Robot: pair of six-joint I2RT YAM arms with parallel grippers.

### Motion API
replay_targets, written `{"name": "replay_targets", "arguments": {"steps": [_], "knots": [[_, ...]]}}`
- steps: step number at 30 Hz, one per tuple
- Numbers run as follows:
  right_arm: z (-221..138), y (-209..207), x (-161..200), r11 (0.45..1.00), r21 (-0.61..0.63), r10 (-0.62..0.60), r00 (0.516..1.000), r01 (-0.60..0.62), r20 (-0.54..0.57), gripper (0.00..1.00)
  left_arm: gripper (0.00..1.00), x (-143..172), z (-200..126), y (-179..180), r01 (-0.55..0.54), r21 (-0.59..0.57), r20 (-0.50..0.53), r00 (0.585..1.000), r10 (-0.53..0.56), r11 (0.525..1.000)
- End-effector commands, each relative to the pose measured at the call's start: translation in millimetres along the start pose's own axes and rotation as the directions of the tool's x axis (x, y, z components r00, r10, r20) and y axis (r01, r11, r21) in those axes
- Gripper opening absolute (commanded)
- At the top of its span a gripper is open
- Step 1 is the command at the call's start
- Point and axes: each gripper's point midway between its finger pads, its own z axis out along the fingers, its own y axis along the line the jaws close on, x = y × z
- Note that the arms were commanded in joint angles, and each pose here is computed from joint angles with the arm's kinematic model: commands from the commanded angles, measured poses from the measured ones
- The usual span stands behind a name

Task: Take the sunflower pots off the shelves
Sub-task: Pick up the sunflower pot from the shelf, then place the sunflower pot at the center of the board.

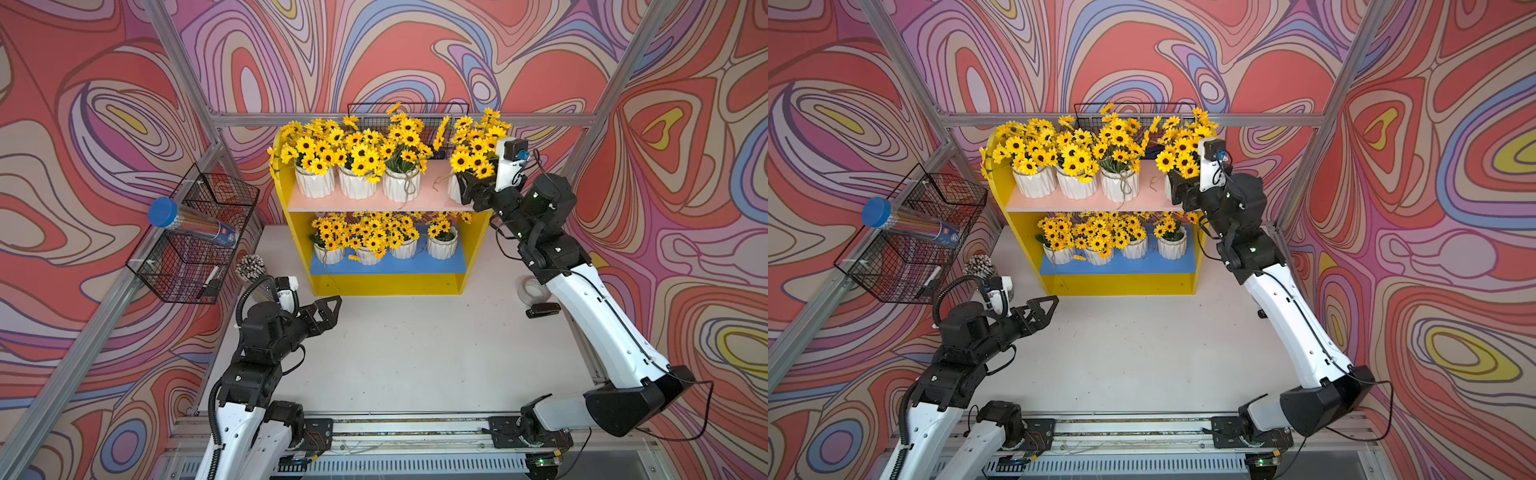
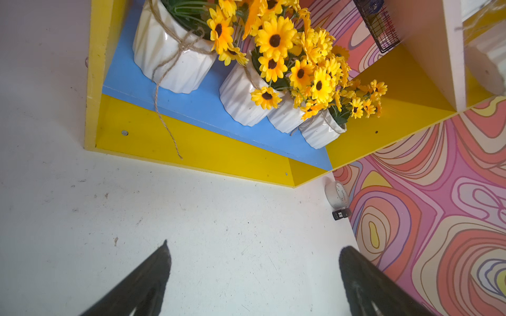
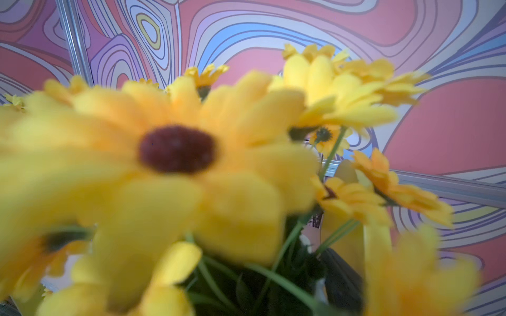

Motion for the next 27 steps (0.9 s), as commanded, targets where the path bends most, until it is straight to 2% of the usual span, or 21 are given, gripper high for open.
{"name": "replay_targets", "arguments": {"steps": [1,9,27], "knots": [[-17,-4,-37,1.0,0.011,0.019,0.993,-0.02,0.115,0.0,0.97,-3,-6,-7,-0.021,0.007,0.003,1.0,0.021,1.0],[-24,12,-32,0.998,-0.056,0.038,0.995,-0.033,0.094,0.0,0.97,-5,-8,-10,-0.024,0.01,0.004,1.0,0.024,1.0],[-80,80,-27,0.97,-0.24,0.047,0.994,-0.023,0.095,0.0,0.97,-14,-10,-18,-0.038,0.012,0.003,0.999,0.038,0.999]]}}
